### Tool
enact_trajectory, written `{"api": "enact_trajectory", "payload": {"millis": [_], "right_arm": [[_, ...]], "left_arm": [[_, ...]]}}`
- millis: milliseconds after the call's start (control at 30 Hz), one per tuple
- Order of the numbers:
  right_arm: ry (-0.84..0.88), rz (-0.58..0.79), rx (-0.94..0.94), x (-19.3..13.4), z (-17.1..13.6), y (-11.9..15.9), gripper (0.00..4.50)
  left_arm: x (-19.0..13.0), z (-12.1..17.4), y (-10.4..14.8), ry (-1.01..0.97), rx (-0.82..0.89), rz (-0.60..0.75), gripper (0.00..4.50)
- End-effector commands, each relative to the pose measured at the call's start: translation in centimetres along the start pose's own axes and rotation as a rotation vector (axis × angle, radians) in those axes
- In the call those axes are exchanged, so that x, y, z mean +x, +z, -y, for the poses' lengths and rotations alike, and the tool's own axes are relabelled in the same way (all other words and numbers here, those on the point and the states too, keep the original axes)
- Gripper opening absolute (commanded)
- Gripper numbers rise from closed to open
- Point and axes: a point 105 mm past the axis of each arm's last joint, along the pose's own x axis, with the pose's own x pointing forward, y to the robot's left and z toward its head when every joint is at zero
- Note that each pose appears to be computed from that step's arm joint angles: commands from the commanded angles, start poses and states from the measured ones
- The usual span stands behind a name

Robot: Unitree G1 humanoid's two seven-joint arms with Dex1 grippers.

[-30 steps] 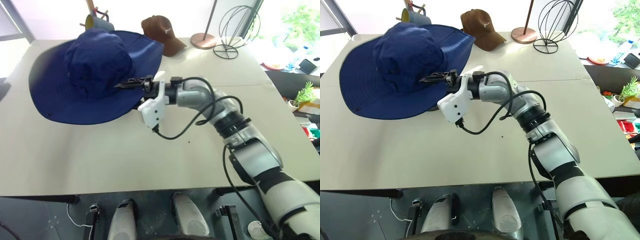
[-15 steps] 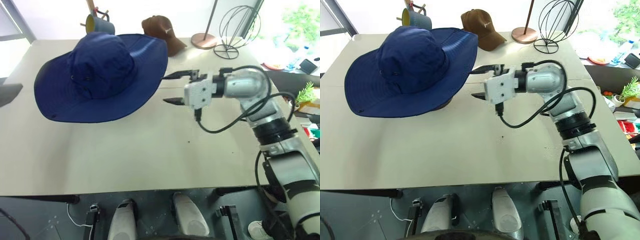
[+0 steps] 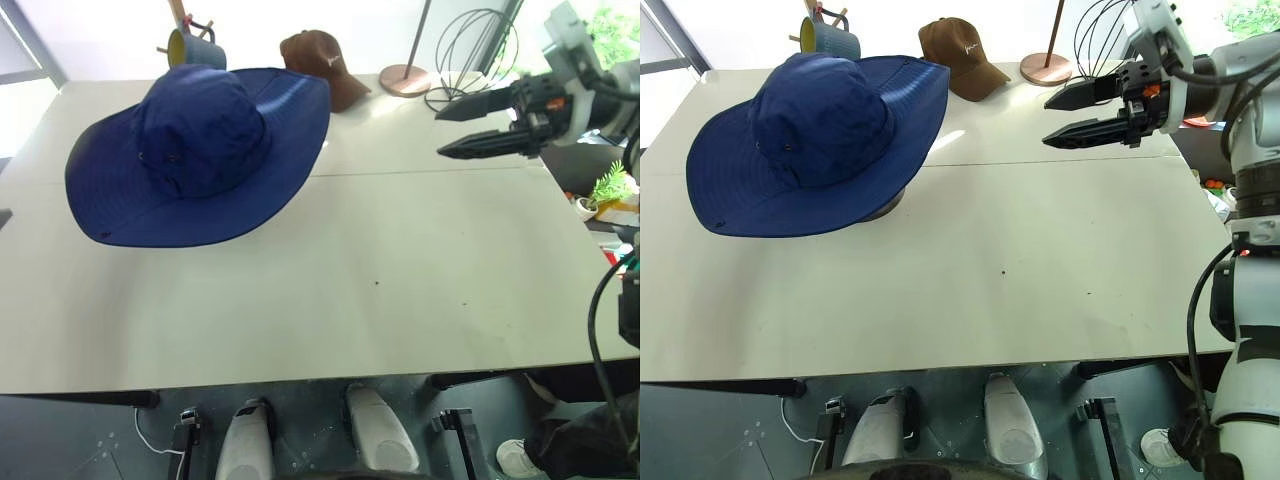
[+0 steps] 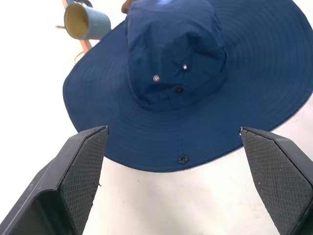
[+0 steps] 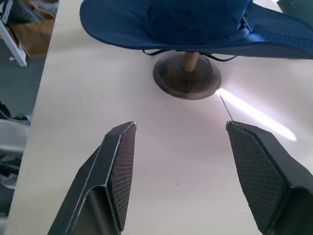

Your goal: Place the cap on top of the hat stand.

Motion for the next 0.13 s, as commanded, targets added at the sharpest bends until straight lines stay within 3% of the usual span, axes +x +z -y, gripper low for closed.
{"api": "enact_trajectory", "payload": {"millis": [33,133], "right_arm": [[-0.015,0.051,-0.021,-0.65,0.40,1.66,2.99],[-0.018,0.047,-0.025,-0.45,0.64,1.39,2.99]], "left_arm": [[-0.93,0.23,1.37,0.019,0.059,0.015,4.50],[-1.02,0.65,1.06,-0.003,0.057,-0.005,4.50]]}}
